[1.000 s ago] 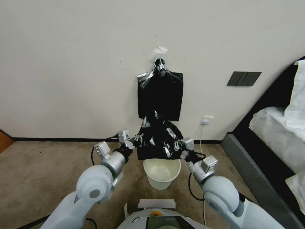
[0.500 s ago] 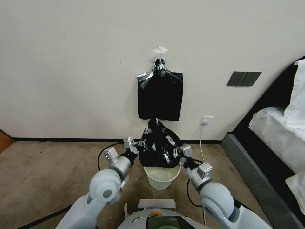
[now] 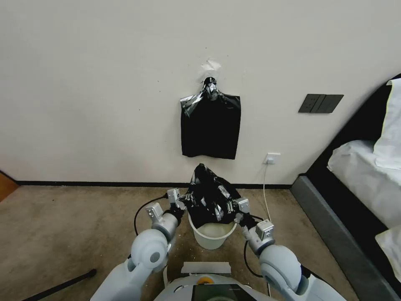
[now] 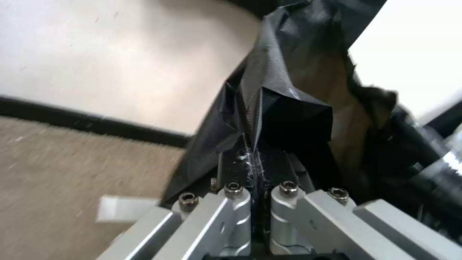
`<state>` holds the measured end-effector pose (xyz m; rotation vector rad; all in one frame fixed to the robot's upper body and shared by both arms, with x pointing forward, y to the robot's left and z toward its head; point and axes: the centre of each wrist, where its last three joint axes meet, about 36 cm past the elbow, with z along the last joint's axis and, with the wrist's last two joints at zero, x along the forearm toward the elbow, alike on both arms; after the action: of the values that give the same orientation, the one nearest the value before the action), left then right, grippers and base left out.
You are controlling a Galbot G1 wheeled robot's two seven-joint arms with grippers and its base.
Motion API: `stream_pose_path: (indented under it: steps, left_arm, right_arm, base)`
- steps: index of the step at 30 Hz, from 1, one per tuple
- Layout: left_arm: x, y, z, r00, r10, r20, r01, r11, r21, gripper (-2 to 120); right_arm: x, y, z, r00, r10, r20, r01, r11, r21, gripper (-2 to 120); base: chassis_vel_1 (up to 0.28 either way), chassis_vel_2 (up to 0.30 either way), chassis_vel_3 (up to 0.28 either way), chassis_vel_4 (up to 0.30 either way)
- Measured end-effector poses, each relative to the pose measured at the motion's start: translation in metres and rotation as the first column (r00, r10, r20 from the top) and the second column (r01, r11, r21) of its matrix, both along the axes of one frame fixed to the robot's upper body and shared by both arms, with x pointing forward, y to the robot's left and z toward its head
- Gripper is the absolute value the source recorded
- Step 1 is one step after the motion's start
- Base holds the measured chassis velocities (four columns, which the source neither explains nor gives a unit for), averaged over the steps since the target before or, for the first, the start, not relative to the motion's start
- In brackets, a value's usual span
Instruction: Place a trash bag onto the trash bin.
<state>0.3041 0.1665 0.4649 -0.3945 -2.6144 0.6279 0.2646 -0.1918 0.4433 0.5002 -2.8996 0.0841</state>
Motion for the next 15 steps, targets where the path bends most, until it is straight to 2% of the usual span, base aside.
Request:
stream_pose_path:
  steps: [5, 6, 9, 15]
  left_arm:
    - [-0.008, 0.001, -0.006, 1.000, -0.002, -0.025, 0.003, 1.000, 0.029, 0]
    - [-0.019, 0.003, -0.015, 0.999, 0.000, -0.052, 0.003, 0.998, 0.064, 0]
    - [-0.028, 0.003, -0.021, 0.997, 0.003, -0.071, 0.003, 0.996, 0.089, 0]
    - [-0.038, 0.005, -0.023, 0.997, 0.006, -0.083, 0.003, 0.994, 0.112, 0]
  right_arm:
    - [-0.004, 0.001, -0.006, 1.000, -0.003, -0.014, 0.003, 1.000, -0.013, 0]
    - [-0.009, 0.000, -0.016, 0.999, -0.024, -0.031, 0.022, 0.999, -0.044, 0]
    - [-0.019, -0.002, -0.024, 0.998, -0.041, -0.047, 0.037, 0.996, -0.080, 0]
    - [-0.036, -0.002, -0.032, 0.996, -0.069, -0.064, 0.059, 0.988, -0.144, 0]
  base:
    - [0.000, 0.000, 0.000, 0.000]
    - [0.000, 0.000, 0.000, 0.000]
    - [0.000, 0.000, 0.000, 0.000]
    - [0.000, 0.000, 0.000, 0.000]
